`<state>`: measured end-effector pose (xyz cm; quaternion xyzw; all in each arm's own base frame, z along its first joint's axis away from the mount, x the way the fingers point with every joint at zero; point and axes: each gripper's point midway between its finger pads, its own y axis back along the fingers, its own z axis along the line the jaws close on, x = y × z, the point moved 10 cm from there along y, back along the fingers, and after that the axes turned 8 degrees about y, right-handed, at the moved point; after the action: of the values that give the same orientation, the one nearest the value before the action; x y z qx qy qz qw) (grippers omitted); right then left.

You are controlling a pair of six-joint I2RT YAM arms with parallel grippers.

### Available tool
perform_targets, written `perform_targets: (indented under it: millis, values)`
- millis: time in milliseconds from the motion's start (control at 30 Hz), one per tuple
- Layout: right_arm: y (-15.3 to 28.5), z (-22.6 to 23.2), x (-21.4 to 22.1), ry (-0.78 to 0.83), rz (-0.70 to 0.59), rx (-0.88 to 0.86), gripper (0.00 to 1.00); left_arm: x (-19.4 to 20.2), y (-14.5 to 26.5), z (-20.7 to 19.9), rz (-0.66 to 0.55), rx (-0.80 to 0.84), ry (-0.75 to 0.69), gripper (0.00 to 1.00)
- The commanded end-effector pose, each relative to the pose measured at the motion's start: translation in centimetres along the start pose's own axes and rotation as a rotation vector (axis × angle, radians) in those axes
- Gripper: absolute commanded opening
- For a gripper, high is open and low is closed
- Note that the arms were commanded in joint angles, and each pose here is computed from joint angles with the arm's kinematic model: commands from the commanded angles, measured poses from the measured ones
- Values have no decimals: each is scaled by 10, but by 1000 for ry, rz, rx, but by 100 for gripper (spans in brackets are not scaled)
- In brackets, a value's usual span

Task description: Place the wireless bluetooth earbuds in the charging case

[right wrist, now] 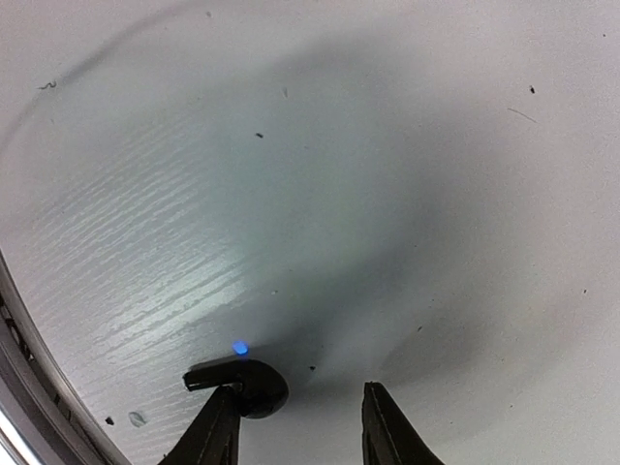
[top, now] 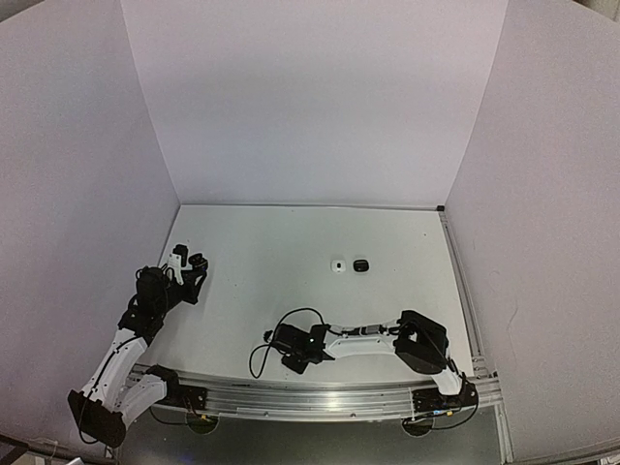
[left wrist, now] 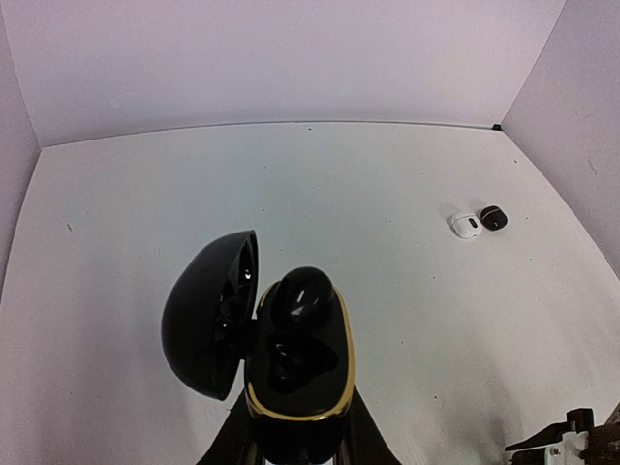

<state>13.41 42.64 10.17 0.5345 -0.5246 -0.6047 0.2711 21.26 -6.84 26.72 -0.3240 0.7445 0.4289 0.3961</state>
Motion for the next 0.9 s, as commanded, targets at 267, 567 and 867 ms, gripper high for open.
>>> perform_targets:
  millis: [267, 567, 867]
  values:
    - [14, -22, 11, 12, 76, 116, 43, -12, 5, -4, -65, 17, -20, 0]
    - [56, -21, -12, -108, -25, 22, 48, -8, 5, -3, -63, 23, -11, 0]
    - [49, -36, -30, -583, -9, -16, 78, -7, 3, -3, -60, 36, -7, 0]
